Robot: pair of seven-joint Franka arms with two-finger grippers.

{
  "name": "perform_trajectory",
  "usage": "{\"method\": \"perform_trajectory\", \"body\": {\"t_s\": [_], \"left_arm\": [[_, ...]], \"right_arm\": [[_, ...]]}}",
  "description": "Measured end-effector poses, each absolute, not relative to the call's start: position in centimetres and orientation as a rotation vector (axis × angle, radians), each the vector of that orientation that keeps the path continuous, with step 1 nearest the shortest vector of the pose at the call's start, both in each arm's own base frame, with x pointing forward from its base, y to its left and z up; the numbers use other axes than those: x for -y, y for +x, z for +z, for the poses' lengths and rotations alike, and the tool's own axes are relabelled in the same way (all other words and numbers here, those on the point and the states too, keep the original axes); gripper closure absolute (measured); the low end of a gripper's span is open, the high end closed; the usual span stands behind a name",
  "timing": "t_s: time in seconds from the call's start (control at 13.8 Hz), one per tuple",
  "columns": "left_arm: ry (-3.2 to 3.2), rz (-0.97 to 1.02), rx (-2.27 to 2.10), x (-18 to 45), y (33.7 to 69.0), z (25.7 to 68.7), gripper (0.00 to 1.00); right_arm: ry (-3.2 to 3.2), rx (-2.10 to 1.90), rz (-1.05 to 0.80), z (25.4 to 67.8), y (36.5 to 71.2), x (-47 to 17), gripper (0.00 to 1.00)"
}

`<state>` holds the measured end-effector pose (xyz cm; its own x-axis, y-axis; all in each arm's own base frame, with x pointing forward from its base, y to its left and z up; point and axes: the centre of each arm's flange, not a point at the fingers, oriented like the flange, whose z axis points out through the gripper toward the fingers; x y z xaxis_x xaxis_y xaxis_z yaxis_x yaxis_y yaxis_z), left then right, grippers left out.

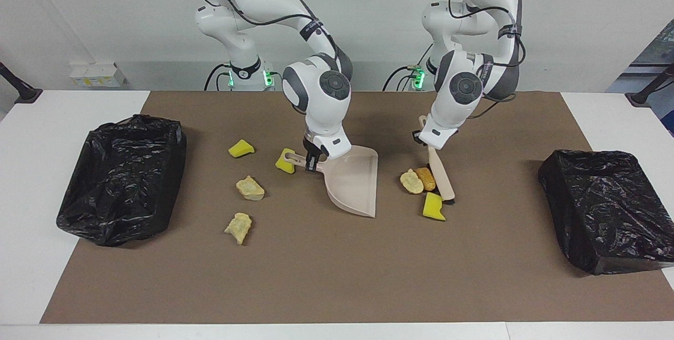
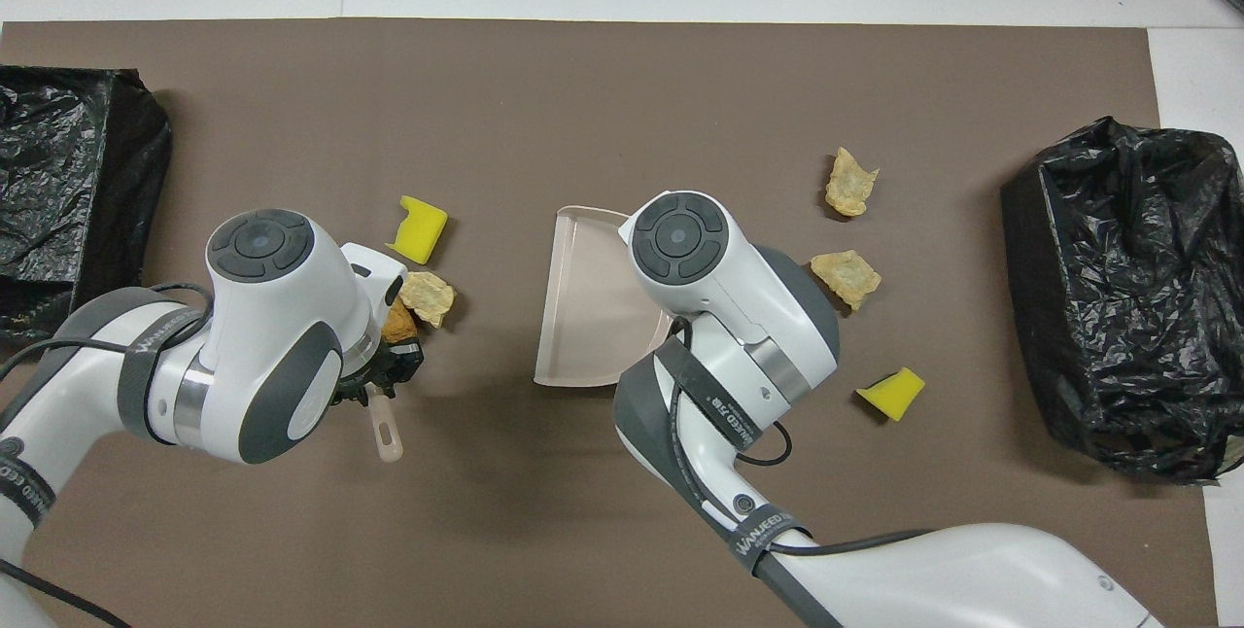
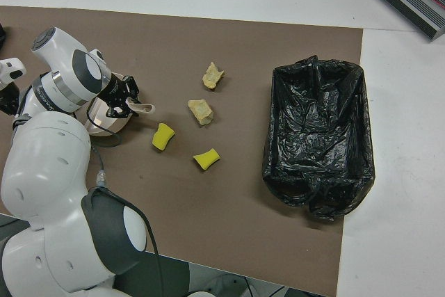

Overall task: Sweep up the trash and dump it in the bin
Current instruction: 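Sweep the bread and sponge with the left gripper toward the dustpan, then brush the bread chunks into the dustpan held by the right gripper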

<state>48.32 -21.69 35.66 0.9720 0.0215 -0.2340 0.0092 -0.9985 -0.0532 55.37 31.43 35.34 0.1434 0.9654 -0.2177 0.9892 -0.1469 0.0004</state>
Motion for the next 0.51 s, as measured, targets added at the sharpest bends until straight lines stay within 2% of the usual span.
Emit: {"method": "perform_trajectory", "body": {"t_s": [0.51], "left_arm": [[-3.185, 0.271, -0.284, 33.6, 43.1, 36.4, 0.74]], "right_arm": [[2.262, -1.951, -0.249, 35.3, 55.4, -31.4, 0.68]]}}
